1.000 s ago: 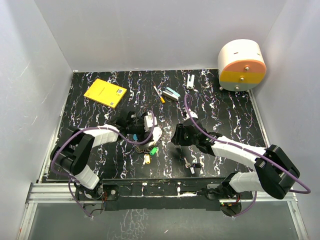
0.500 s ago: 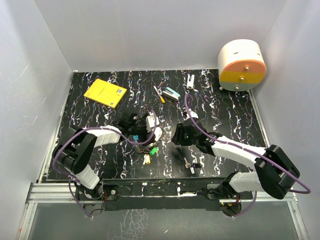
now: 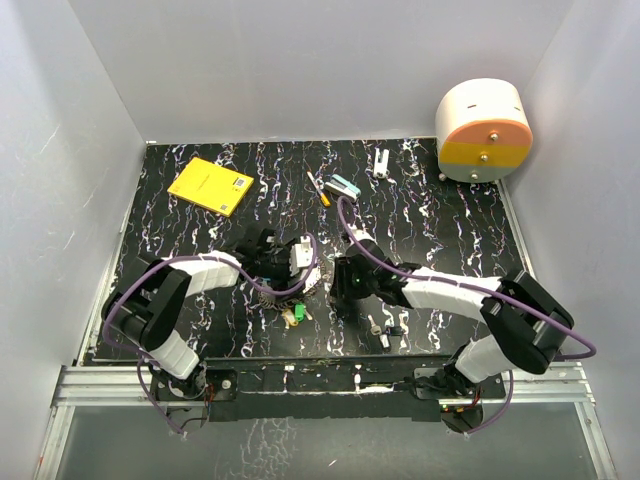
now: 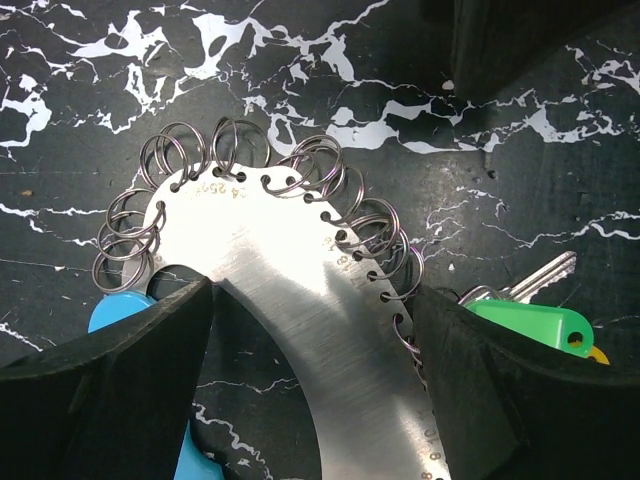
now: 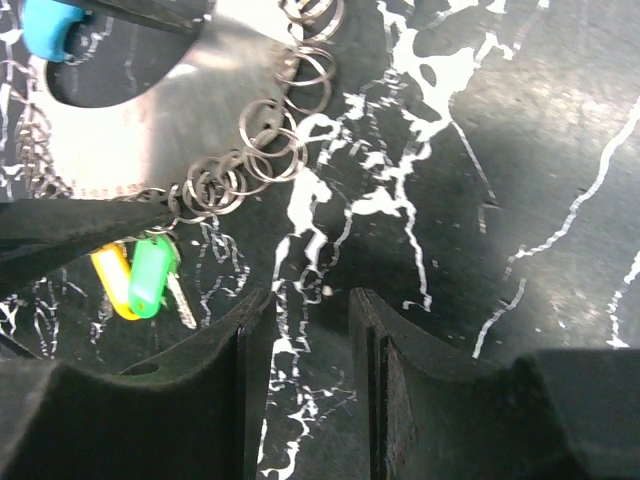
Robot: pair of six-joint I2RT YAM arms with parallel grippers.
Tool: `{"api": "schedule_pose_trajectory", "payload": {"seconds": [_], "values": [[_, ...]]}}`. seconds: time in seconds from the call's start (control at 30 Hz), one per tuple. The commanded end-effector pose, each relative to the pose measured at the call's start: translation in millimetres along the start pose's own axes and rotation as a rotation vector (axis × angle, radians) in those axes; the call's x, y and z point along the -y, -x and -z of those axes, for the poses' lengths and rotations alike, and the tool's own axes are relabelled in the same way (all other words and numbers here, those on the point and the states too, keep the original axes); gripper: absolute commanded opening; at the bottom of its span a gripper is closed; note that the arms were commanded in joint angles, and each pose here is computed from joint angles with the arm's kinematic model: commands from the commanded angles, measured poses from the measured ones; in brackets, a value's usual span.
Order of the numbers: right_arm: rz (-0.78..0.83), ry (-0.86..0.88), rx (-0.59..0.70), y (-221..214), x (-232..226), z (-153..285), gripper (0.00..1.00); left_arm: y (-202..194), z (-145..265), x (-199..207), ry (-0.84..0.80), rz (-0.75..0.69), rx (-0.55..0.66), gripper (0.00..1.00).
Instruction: Put the keys on the keyring
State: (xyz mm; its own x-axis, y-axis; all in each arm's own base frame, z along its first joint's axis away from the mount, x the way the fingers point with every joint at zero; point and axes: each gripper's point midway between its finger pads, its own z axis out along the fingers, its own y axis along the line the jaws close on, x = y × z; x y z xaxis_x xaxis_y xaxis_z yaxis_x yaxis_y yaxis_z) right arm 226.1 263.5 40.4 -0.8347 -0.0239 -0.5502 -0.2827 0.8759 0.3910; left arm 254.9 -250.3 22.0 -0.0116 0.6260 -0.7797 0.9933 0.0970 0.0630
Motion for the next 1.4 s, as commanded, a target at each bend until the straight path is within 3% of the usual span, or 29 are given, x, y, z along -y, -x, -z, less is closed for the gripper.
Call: {"api": "schedule_pose_trajectory", "payload": {"seconds": [0.0, 0.63, 1.37], "values": [[0.027, 0.093, 0.084, 32.1, -37.0, 3.3, 0.4, 22.2, 10.5, 1.8, -0.044, -0.058, 0.02, 0.78], [-0.006, 0.096, 0.144, 32.0, -36.7, 21.9, 0.4, 26.7, -7.1, -6.0, -0.05, -0.084, 0.038, 0.78], [-0.019, 0.076, 0.149, 28.3, -30.4, 15.3, 0.4, 48.0, -8.9, -67.3, 0.214, -0.084, 0.06, 0.79]]}}
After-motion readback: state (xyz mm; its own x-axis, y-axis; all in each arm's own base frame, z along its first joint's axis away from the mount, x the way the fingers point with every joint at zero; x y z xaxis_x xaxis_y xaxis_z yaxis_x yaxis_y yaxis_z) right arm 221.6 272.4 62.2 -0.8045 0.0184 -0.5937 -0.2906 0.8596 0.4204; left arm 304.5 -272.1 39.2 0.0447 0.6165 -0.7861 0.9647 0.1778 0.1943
